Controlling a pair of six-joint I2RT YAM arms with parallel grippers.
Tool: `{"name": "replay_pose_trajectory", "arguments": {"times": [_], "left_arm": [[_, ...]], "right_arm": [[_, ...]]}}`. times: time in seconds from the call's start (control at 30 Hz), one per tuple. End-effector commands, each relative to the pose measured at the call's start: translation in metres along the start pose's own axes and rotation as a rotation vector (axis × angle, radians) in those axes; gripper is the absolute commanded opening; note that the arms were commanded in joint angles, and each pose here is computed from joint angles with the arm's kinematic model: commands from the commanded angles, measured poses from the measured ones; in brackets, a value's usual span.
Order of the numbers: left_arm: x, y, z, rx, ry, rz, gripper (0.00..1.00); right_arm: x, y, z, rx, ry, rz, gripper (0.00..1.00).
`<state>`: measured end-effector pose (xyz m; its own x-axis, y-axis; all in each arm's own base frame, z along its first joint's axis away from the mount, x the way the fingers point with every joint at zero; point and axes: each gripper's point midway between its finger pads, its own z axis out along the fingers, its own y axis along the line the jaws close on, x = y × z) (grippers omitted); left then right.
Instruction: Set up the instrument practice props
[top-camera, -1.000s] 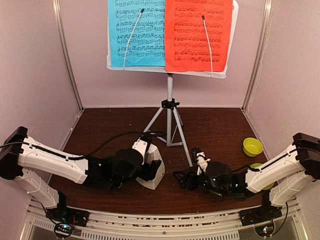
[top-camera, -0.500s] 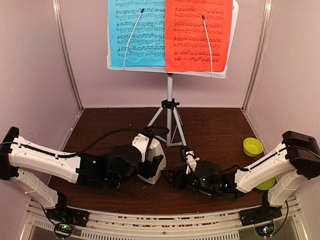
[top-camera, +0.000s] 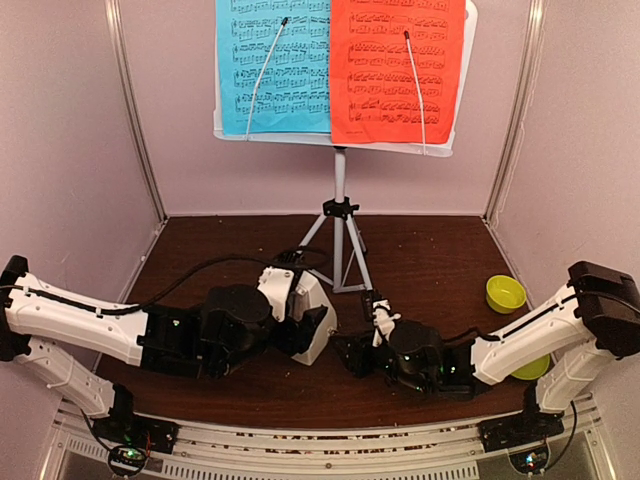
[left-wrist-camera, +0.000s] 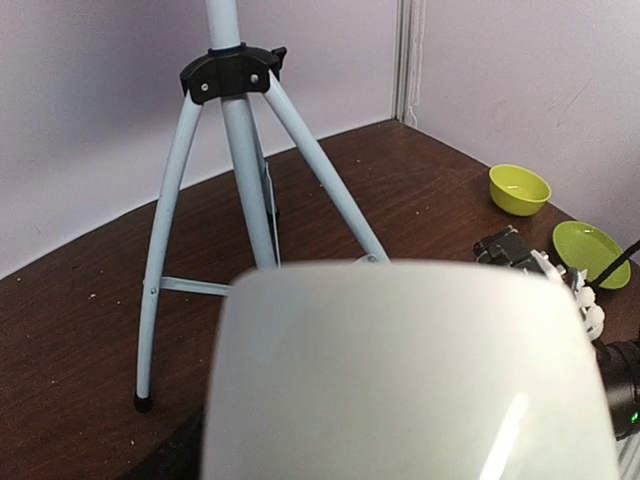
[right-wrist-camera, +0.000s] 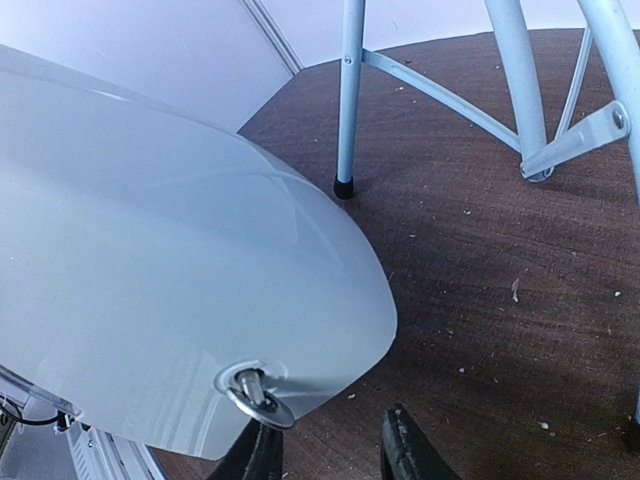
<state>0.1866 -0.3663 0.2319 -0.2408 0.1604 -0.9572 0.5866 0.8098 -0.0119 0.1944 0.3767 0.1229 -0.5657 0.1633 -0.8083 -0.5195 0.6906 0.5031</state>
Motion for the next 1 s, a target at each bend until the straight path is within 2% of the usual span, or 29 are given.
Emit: {"name": "replay_pose_trajectory", "arguments": {"times": [0.0,0.17,0.27,0.63,0.77,0.97], "left_arm": [[-0.050,-0.008,-0.013,0.058,-0.152,-0.109,0.19],[-0.050,-0.011,-0.013,0.073,-0.153,-0.104,0.19],[-0.050,-0.012,-0.014,0.079,-0.159,-0.092,0.19],[-0.051,-0.021,-0.017,0.137,-0.161,-0.029,0.18],[-0.049,-0.025,-0.014,0.142,-0.148,-0.014,0.17],[-0.045,-0.028,-0.011,0.152,-0.136,-0.004,0.16]], "right_arm": [[-0.018,0.007,-0.004,0.001,-0.043,-0.030,0.36],[-0.019,0.013,-0.004,-0.019,-0.031,-0.070,0.45],[-0.019,0.016,-0.005,-0.030,-0.027,-0.096,0.45],[-0.027,0.019,-0.008,-0.007,-0.016,-0.198,0.31],[-0.028,0.019,-0.008,0.000,-0.005,-0.225,0.29],[-0.032,0.023,-0.009,-0.006,-0.006,-0.238,0.11]]}}
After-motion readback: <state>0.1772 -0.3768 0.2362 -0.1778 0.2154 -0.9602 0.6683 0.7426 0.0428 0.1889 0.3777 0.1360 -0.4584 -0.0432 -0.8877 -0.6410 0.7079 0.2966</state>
